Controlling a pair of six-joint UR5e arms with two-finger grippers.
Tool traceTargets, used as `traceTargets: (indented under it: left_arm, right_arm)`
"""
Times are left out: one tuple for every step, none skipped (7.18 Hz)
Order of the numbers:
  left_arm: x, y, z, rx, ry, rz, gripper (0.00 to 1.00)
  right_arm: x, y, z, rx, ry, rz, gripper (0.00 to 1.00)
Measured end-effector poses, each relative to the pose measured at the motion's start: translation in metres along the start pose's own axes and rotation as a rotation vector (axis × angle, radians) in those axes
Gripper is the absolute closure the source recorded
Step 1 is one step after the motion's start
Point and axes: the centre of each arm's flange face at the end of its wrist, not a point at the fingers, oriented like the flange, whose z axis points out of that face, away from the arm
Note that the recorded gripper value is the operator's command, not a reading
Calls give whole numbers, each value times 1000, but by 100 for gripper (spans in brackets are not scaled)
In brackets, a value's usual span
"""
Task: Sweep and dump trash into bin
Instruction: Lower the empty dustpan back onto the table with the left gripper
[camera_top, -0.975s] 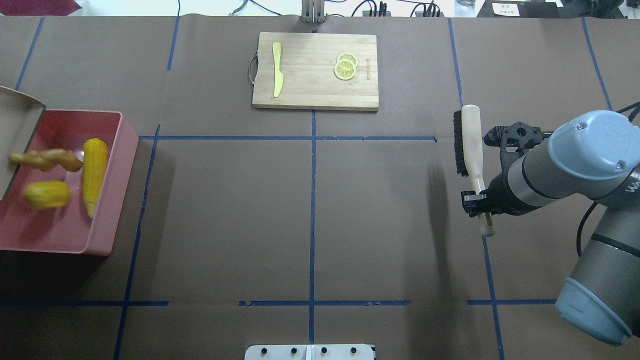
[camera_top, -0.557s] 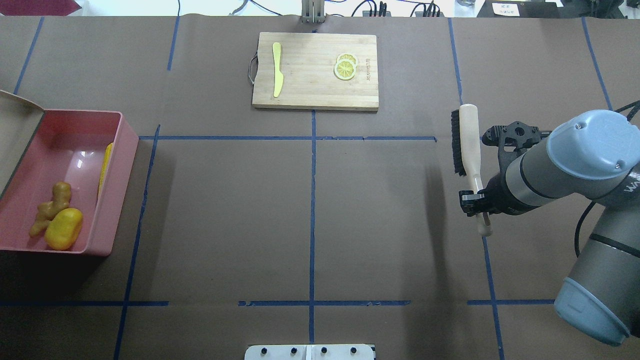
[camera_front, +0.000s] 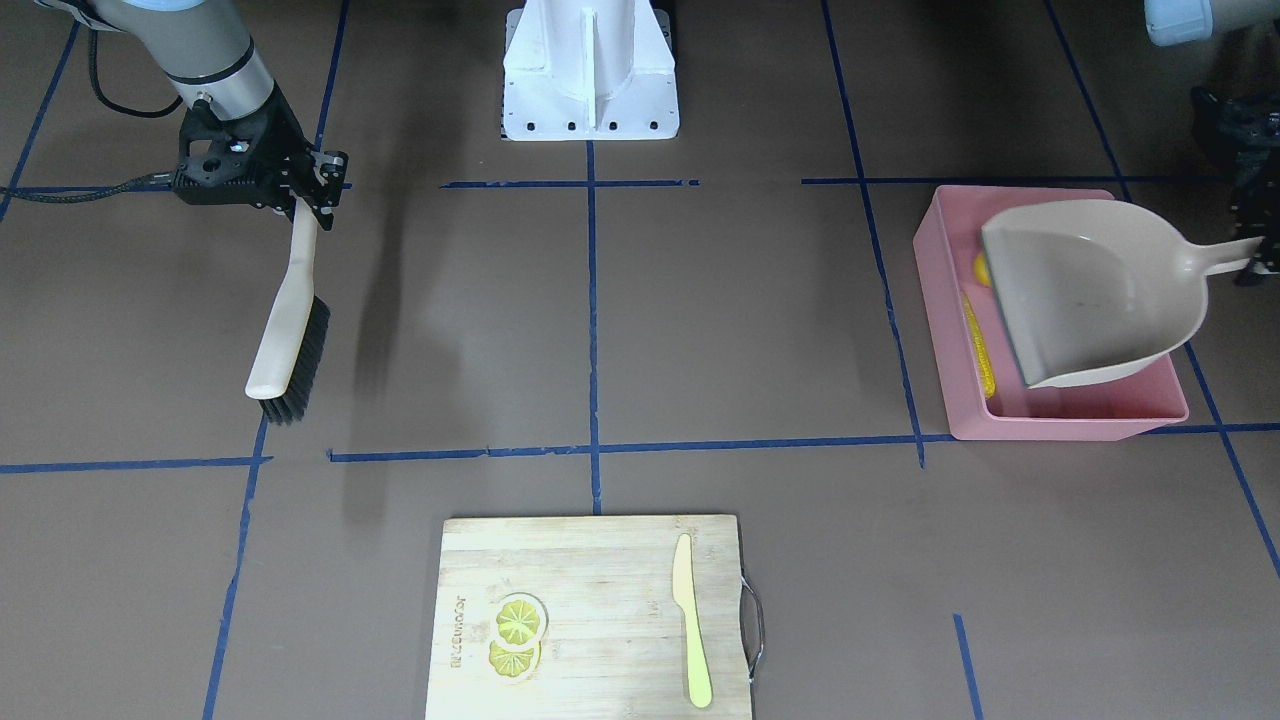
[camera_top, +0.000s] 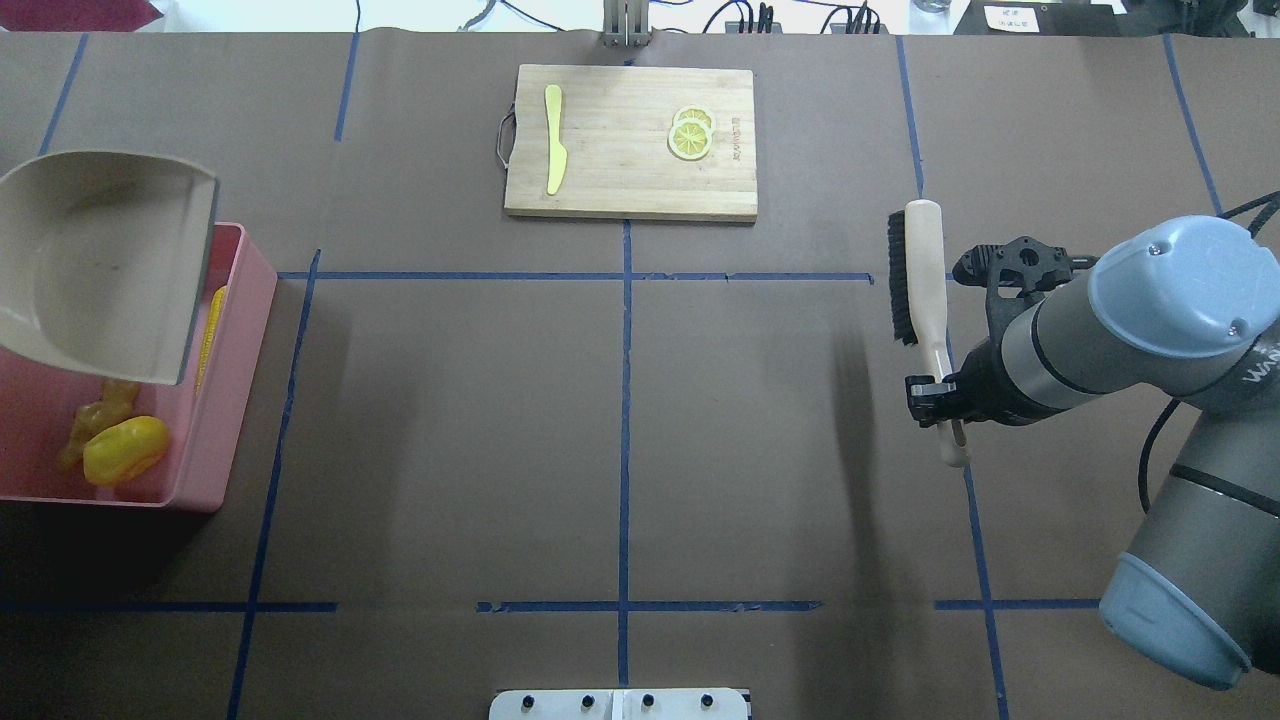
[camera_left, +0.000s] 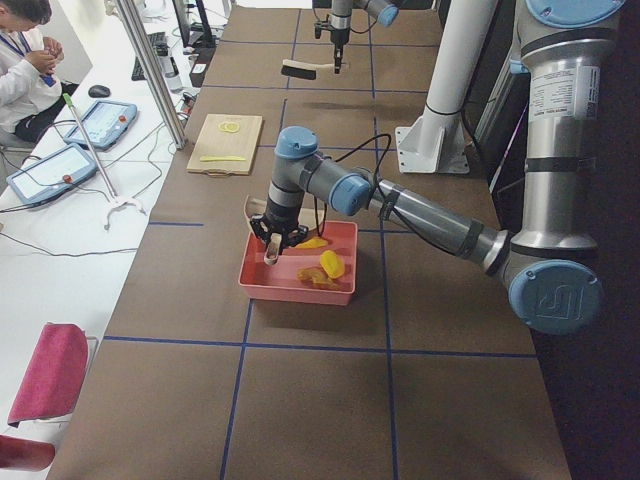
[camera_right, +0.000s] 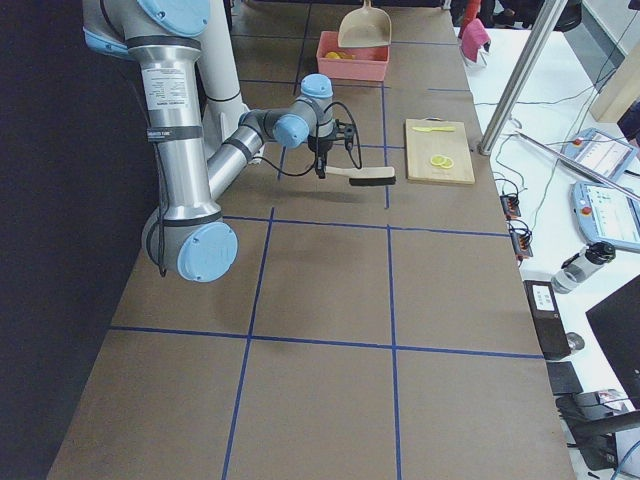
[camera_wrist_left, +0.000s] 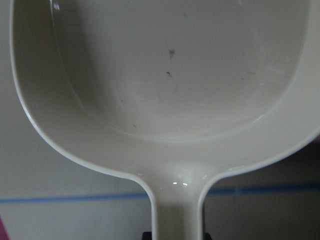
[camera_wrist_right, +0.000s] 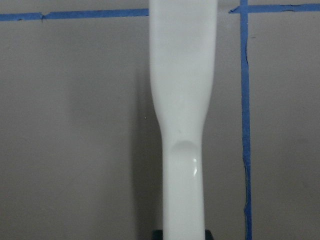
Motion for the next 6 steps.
traceTargets:
  left_arm:
    - [-12,-39,-7,87,15,-66,63]
    - [-12,-91,2,138,53,-98,63]
    - [-2,-142,21,146,81,-105,62]
    - [12,-190,40,133,90,-97,61]
    - [28,-235,55,121,110,-84,61]
    - [40,-279,67,93,141,-79,61]
  right_arm:
    - [-2,1,1,-2,-2,-2,100]
    - [-5,2,2,-5,-4,-6,100]
    - [-8,2,3,-6,-7,-8,100]
    - [-9,1,5,-7,-5,-7,100]
    - [-9,1,6,-9,-3,-9,100]
    - [-10,0,8,-9,-2,-11,100]
